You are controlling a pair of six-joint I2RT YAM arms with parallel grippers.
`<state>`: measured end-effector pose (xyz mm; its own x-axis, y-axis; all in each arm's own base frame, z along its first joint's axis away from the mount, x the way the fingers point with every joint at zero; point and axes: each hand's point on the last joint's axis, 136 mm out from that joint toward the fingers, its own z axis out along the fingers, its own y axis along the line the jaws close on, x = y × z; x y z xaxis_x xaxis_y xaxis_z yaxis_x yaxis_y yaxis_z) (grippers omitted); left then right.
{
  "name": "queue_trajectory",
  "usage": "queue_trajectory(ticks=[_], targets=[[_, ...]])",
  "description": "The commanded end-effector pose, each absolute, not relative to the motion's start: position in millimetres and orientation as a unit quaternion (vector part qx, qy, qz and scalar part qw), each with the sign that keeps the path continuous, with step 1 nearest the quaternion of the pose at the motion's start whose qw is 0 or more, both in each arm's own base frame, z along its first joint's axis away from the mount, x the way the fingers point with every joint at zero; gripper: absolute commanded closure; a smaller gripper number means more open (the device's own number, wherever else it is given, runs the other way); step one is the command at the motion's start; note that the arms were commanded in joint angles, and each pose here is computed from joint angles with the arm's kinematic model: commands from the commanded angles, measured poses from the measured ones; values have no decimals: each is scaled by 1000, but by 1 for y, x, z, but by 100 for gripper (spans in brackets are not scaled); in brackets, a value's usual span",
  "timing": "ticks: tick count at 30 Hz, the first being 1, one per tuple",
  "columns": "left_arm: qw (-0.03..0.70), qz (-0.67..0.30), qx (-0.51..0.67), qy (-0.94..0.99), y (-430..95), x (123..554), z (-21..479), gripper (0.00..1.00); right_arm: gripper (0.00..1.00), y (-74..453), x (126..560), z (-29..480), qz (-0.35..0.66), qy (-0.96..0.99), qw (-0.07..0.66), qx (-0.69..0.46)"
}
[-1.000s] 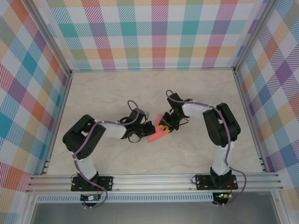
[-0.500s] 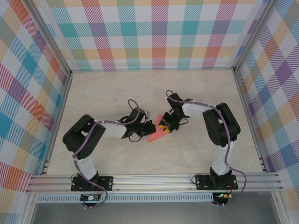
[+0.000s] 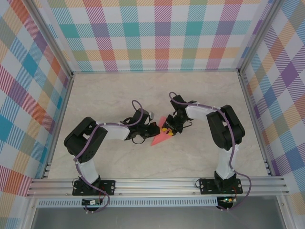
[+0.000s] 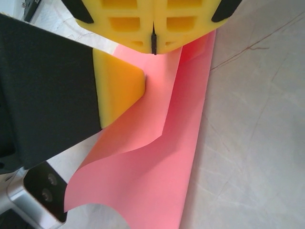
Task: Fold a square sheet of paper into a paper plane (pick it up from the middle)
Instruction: Fourth fold the wing at the center of the table.
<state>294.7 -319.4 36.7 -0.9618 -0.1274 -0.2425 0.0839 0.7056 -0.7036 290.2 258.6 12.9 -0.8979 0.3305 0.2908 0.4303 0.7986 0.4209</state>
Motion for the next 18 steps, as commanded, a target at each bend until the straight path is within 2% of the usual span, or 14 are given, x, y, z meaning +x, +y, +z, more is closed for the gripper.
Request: queue_trajectory(ticks=[1, 18], targets=[[127, -366, -3, 922, -320, 292, 27, 100, 69, 216, 248, -50, -113, -956, 151, -224], [124, -345, -4, 931, -315, 291, 20, 100, 69, 219, 250, -47, -119, -956, 149, -223]])
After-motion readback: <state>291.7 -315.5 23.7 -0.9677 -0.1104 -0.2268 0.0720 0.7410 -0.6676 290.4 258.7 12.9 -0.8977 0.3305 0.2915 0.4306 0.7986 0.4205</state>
